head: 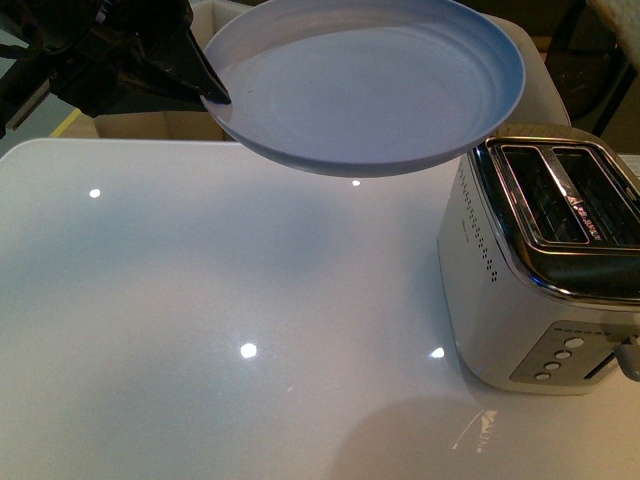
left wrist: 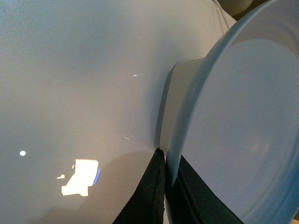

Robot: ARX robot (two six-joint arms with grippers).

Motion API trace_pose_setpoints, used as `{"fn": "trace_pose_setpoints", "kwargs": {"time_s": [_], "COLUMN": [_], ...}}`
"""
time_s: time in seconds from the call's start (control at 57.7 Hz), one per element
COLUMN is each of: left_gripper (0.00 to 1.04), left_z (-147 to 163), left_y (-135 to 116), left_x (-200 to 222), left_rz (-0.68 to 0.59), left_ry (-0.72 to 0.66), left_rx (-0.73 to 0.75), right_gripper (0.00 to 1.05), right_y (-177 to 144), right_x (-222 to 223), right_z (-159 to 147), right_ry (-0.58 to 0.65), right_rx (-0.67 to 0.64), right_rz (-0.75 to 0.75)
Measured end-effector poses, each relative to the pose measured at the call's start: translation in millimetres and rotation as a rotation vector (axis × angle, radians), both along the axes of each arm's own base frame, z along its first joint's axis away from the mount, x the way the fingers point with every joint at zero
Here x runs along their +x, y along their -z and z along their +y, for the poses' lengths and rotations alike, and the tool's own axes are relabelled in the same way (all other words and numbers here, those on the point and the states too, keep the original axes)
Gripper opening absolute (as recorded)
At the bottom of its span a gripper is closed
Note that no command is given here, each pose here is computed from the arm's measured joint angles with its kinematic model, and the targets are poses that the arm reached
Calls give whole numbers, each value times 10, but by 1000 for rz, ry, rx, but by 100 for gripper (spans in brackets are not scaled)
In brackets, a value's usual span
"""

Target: Left arm holds plate, right arm toasts bread

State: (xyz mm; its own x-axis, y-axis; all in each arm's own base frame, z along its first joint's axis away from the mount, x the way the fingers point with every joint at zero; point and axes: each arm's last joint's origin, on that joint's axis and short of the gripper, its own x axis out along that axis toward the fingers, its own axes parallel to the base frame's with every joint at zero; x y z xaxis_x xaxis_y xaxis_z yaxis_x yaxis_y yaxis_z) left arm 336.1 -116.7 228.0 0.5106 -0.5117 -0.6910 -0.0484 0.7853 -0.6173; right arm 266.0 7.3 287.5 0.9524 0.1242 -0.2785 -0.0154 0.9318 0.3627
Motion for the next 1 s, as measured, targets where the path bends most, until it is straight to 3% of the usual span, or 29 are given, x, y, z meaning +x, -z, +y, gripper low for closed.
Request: {"fn": "trace_pose_setpoints", "kwargs": {"time_s": [0.087,0.347,1.005], "left_gripper": [3,3,3], "left_z": [0,0,0], "left_y": [0,0,0], "left_x": [0,0,0], "left_rz": [0,0,0], "left_ry": [0,0,0], "left_rx": [0,0,0], "right_gripper": [3,3,3], "right_y": [189,535,798], "right_x": [77,225,476], "right_z": [10,132,195], "right_ry": [-25,-87,-72], "right_rx": [-99,-218,-246], "right_rz": [42,138,190]}}
